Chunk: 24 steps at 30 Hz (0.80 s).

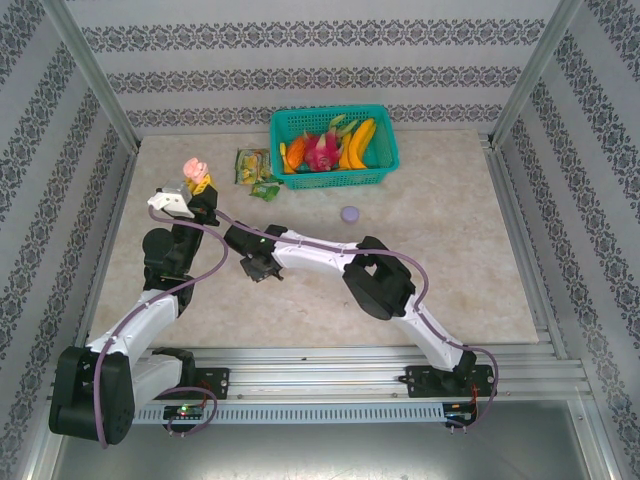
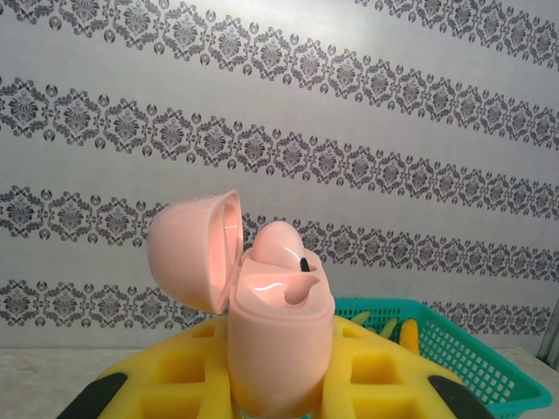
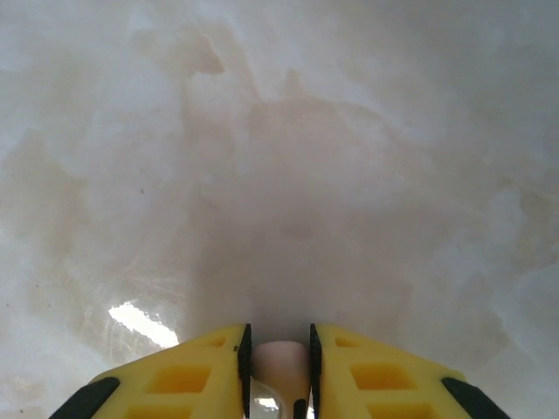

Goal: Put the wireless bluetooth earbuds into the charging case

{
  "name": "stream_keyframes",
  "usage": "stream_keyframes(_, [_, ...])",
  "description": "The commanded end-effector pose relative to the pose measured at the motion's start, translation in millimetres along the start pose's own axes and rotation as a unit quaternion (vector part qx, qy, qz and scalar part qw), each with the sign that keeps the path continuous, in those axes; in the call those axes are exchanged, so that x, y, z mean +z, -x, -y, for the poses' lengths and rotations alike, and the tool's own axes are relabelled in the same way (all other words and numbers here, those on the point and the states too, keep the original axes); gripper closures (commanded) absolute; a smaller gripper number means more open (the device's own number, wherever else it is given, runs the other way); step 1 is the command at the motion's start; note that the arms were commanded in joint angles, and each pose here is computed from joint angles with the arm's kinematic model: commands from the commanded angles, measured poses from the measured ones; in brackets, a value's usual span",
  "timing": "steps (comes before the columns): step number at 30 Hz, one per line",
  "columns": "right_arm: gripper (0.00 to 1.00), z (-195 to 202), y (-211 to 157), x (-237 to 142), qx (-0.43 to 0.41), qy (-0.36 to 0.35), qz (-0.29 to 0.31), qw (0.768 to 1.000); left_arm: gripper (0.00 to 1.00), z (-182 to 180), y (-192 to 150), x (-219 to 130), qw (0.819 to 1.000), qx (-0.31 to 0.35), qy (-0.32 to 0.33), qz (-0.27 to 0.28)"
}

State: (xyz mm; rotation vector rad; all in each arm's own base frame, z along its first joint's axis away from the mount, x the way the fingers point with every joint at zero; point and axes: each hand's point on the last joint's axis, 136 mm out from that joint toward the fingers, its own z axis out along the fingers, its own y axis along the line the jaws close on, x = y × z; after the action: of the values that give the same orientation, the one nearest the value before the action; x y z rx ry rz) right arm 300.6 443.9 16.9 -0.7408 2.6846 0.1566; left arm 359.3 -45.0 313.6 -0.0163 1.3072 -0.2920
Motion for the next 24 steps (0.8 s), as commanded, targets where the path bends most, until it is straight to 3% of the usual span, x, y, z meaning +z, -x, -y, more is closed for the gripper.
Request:
stream_keyframes(1, [0.74, 10, -19, -12, -0.015, -0.029, -0.017, 0.999, 1.00, 1, 5, 1, 1.000, -0.006, -0.010, 0.010])
stream_keyframes(14, [0.75, 80, -27, -38, 0.042, -0.051, 0.011, 0.998, 1.00, 8, -6, 4, 0.999, -0.013, -0.033, -0.012])
stream_keyframes(24, [0.75, 150, -36, -46, 0.106, -0.049, 0.025, 0.993, 1.00, 22, -35, 14, 0.995, -0.031, -0.074, -0.055])
